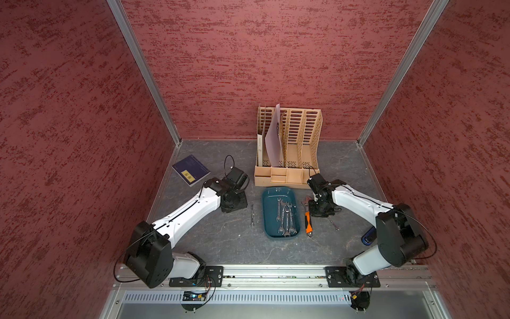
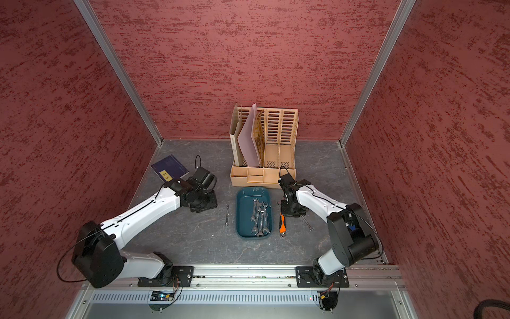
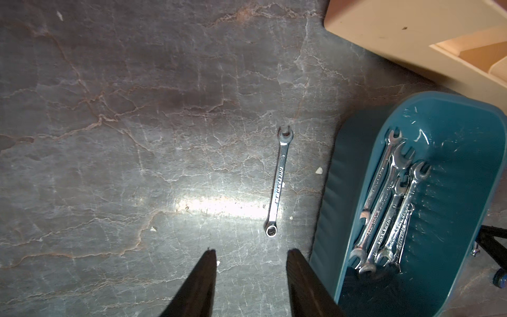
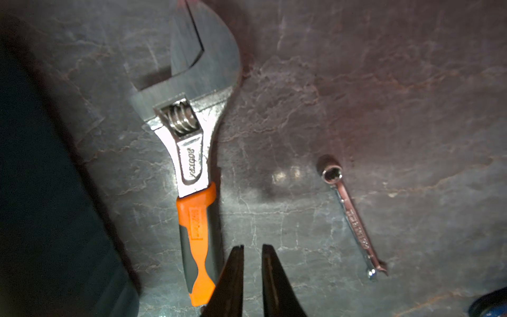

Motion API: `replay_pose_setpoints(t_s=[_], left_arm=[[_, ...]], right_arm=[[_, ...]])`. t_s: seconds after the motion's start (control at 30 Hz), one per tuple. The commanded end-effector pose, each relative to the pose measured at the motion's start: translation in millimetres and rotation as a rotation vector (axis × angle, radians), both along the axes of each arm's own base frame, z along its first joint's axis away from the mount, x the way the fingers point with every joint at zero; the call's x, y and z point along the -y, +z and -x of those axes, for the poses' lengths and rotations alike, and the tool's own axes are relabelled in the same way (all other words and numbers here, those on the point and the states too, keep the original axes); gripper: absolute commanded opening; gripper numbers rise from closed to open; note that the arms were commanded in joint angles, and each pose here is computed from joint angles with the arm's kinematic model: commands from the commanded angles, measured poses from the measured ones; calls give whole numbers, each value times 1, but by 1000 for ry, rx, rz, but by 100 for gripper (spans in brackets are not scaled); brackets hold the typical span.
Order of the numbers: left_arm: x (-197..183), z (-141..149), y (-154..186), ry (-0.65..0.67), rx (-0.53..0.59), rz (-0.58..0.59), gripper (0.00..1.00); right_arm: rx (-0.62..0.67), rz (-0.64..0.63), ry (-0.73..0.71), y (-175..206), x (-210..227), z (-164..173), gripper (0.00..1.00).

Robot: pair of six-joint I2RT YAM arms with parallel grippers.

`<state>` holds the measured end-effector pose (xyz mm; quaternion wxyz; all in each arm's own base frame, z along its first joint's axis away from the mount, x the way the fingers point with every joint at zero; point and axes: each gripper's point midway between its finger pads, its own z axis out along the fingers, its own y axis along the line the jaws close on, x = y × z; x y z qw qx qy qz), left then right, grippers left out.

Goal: Take out the wrench from the storage box
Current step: Place the wrench at the center of the board.

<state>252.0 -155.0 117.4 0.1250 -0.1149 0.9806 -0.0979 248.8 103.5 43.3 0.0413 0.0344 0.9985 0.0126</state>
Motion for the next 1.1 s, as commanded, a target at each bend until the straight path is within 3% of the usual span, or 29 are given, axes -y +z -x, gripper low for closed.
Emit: replay_pose_setpoints(t_s=[0.0,0.1,0.4,0.63,0.87,1.07], left_arm=[[1,0,3,1,1,2,45],[4,1,0,-6,-4,3,45],[10,0,-6,-19,-10,5,45],[11,1,-7,-22,-9,8,45],[10,2,-8,-23,-11,7,45],[11,1,-7,-23,-7,10,45]], right_arm=[[55,28,-69,5,16,-8,23],[58,29,-123,1,28,-8,33],[64,30,-232,-12,57,-11,48],[16,14,-250,-27,59,-7,51],[-18,-12,-248,-35,56,-6,49],[-33,-18,-237,-39,54,-8,28]])
